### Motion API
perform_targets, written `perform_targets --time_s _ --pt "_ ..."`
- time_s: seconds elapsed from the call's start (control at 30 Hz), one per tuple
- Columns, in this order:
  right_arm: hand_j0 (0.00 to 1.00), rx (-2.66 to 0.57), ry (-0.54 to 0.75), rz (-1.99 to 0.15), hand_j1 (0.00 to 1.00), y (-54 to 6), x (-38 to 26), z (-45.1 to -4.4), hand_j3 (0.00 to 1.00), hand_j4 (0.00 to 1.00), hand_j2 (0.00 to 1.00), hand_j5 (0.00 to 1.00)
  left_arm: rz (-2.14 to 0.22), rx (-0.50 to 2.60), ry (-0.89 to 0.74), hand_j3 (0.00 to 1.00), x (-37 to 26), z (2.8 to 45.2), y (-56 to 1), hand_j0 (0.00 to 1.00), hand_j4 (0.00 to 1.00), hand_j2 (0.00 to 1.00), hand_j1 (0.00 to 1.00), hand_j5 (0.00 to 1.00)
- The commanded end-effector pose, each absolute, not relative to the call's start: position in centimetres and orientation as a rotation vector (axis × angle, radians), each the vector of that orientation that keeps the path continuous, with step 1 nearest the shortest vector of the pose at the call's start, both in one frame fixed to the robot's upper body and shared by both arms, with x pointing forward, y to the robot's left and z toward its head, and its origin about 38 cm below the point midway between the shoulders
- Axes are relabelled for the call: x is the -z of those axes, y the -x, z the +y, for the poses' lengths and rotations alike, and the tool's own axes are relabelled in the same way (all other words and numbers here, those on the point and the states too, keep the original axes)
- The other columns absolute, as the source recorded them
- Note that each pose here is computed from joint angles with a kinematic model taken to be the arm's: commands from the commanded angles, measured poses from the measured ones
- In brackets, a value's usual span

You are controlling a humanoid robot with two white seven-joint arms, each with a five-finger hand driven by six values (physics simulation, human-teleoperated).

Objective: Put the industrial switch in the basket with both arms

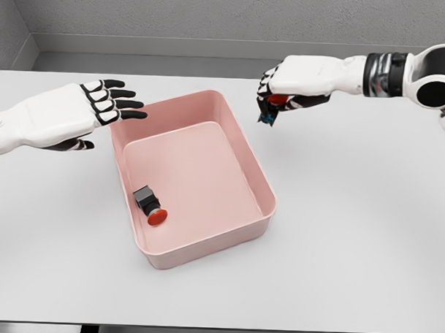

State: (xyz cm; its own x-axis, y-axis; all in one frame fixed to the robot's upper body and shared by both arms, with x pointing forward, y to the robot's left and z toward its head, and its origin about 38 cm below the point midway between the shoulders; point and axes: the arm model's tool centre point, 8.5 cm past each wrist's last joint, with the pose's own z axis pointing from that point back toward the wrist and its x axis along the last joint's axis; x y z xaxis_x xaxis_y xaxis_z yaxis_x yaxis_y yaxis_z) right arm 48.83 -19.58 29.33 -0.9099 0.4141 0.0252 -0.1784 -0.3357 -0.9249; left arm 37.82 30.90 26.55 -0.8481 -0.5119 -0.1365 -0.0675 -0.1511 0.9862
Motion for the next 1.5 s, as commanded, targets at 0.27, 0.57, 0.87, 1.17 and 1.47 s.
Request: perform_targets --time_s 0.27,0.57,0.87,1.17,1.47 --pt "0.39 -2.33 0.249 -1.649 0.39 -47.0 -31.0 -16.7 0.39 0.39 0.39 0.39 -1.804 2.083 -0.659 1.0 -26.3 31.0 -37.8 1.0 1.0 1.0 1.0 1.0" --pt "0.38 -2.382 0.124 -1.704 0.38 -45.9 -30.0 -12.1 0.38 0.38 0.38 0.38 -1.803 2.084 -0.655 1.0 -26.2 31.0 -37.7 1.0 1.0 1.0 1.0 1.0" --pt "0.38 -2.421 0.035 -1.711 0.38 -45.0 -28.5 -9.2 0.38 0.38 0.38 0.38 -1.797 2.088 -0.655 1.0 -26.1 31.0 -37.7 1.0 1.0 1.0 1.0 1.0" --pt "1.0 -2.421 0.016 -1.735 1.0 -44.7 -28.5 -8.3 1.0 1.0 1.0 1.0 -1.799 2.088 -0.657 1.0 -26.1 31.0 -37.7 1.0 1.0 1.0 1.0 1.0" --pt "1.0 -2.265 0.178 -1.684 1.0 -46.6 -30.2 -17.2 1.0 1.0 1.0 1.0 -1.798 2.088 -0.657 1.0 -26.0 31.0 -37.7 1.0 1.0 1.0 1.0 1.0"
